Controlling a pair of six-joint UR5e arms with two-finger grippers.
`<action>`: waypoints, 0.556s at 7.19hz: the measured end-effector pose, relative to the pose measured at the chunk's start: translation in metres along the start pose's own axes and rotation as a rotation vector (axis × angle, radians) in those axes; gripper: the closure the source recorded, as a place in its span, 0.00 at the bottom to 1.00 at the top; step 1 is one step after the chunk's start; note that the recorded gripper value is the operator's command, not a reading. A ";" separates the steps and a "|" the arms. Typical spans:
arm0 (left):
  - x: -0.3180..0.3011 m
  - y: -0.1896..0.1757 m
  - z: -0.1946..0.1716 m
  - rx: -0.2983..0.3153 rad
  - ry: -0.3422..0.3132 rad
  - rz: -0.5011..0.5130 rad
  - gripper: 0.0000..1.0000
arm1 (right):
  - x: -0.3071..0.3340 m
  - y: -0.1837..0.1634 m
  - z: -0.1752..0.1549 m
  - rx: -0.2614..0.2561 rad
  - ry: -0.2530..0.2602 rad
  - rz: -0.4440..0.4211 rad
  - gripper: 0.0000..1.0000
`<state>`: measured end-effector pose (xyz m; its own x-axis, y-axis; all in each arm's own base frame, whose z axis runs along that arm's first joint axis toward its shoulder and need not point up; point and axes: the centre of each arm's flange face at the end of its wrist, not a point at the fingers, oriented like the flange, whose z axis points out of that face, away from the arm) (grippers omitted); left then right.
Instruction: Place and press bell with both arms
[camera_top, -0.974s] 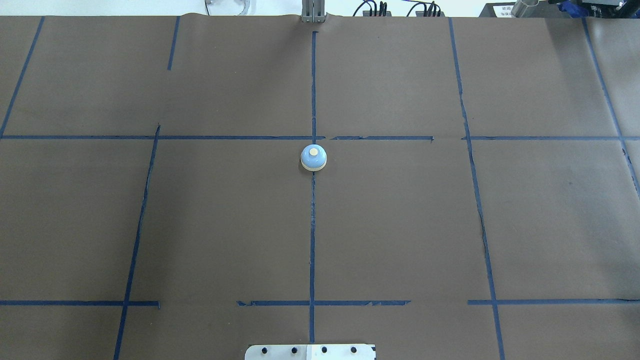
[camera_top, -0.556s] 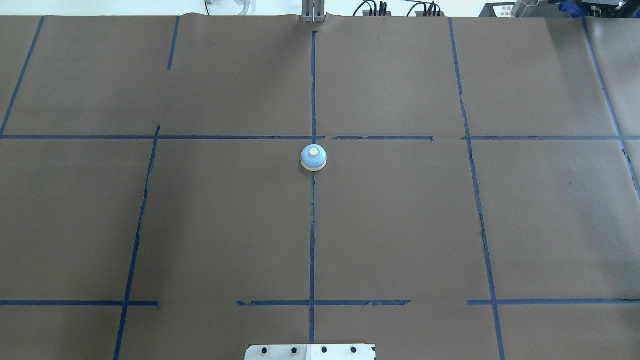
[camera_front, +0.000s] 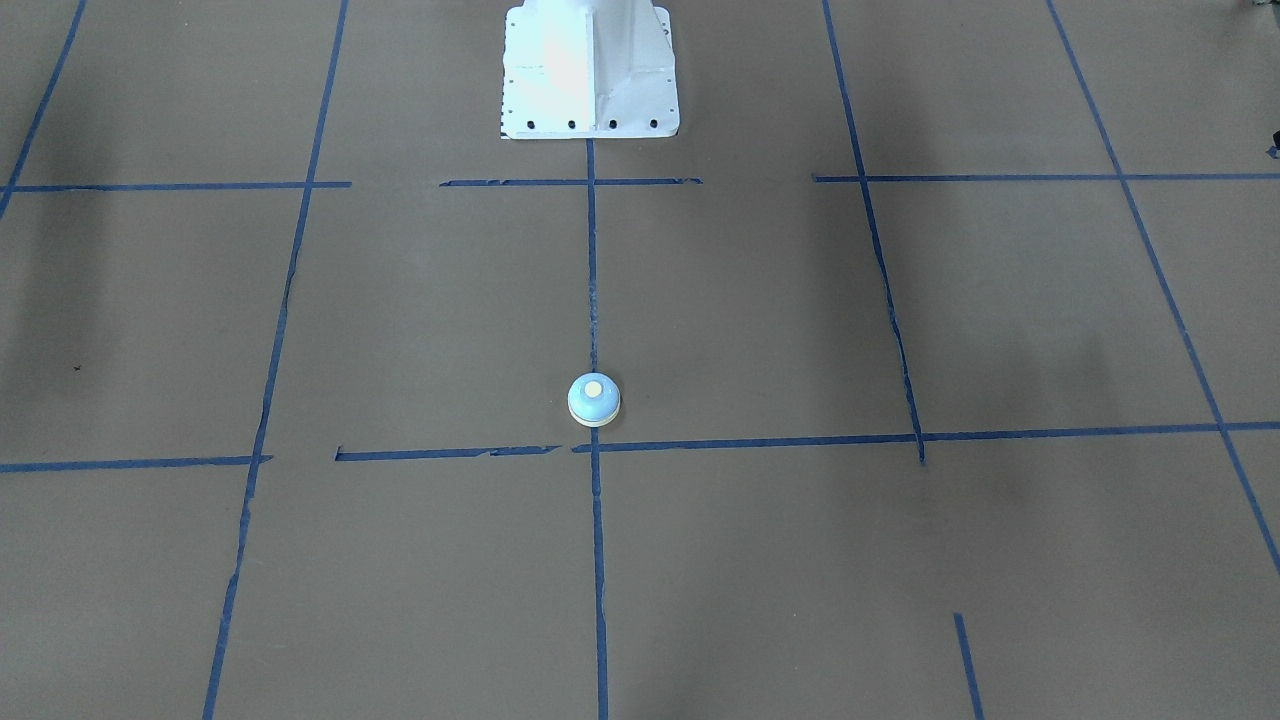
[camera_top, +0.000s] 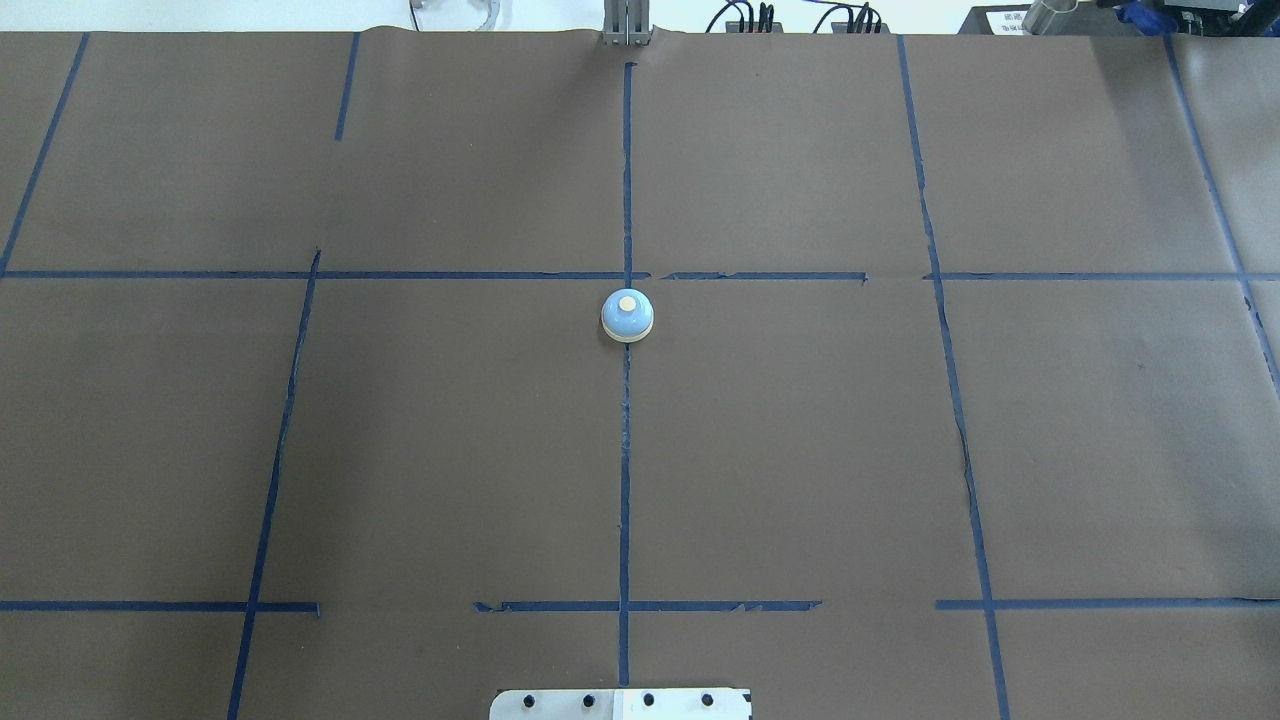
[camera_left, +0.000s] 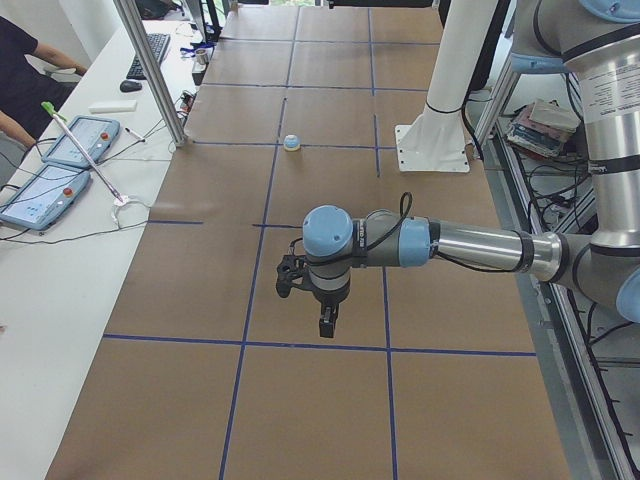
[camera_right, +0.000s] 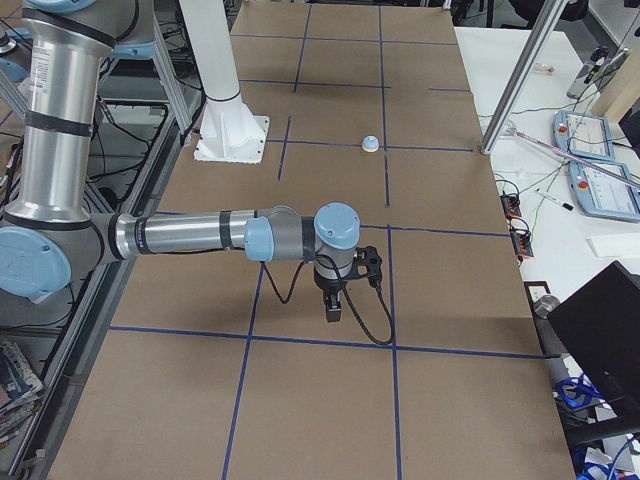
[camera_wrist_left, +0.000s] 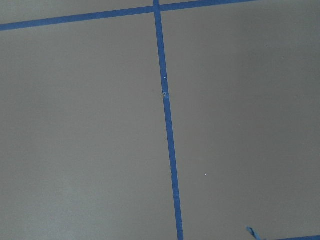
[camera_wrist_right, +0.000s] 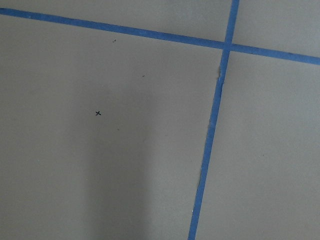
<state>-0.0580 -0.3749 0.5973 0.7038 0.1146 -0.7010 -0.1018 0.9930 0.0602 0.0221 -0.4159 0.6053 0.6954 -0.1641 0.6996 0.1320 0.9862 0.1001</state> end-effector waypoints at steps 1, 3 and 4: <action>0.001 -0.001 -0.001 0.002 0.000 0.002 0.00 | 0.000 0.000 0.000 0.000 -0.001 0.000 0.00; 0.002 -0.003 -0.003 0.006 -0.002 0.006 0.00 | 0.000 0.000 0.000 0.000 -0.001 0.000 0.00; 0.003 -0.004 -0.003 0.007 -0.002 0.008 0.00 | 0.000 0.000 0.000 0.000 -0.001 0.000 0.00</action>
